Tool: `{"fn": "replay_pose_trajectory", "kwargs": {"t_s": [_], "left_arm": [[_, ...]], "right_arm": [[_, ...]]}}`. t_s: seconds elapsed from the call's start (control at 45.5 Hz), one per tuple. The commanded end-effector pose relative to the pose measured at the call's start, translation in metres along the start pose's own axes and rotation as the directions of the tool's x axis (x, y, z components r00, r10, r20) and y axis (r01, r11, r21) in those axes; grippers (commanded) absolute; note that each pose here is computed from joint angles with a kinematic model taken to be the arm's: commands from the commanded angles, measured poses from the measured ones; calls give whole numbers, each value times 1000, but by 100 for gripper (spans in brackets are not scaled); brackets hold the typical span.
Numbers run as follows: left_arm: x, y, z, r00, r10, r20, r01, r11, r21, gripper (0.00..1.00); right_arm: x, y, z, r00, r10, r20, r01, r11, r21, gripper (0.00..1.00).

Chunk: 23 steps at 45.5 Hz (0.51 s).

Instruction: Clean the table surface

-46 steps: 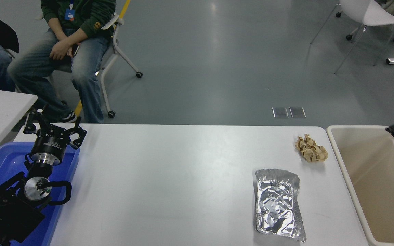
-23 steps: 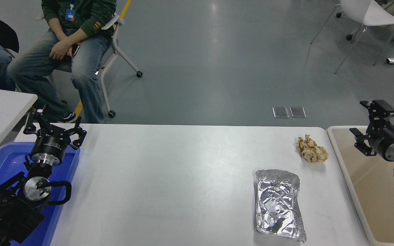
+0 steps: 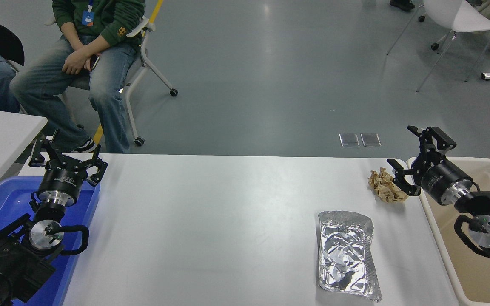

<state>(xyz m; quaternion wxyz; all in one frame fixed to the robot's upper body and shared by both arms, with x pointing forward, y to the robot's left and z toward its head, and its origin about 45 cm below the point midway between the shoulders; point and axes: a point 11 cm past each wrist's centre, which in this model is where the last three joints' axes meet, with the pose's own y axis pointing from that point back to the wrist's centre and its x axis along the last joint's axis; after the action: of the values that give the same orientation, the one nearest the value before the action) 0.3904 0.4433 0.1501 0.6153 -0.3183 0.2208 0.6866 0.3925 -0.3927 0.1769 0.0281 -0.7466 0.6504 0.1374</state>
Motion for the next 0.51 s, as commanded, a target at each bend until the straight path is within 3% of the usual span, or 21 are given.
{"fn": "replay_pose_trajectory", "kwargs": {"t_s": [0.0, 0.264, 0.484], "left_arm": [[0, 0, 1, 1000, 0, 1, 0, 1000, -1, 100], [0, 0, 0, 1000, 0, 0, 0, 1000, 0, 100], [0, 0, 0, 1000, 0, 0, 0, 1000, 0, 100]], "right_arm": [[6, 8, 9, 999, 32, 29, -34, 998, 50, 99], [6, 21, 52, 996, 90, 18, -90, 995, 35, 99], [18, 24, 56, 993, 122, 3, -122, 992, 35, 99]]}}
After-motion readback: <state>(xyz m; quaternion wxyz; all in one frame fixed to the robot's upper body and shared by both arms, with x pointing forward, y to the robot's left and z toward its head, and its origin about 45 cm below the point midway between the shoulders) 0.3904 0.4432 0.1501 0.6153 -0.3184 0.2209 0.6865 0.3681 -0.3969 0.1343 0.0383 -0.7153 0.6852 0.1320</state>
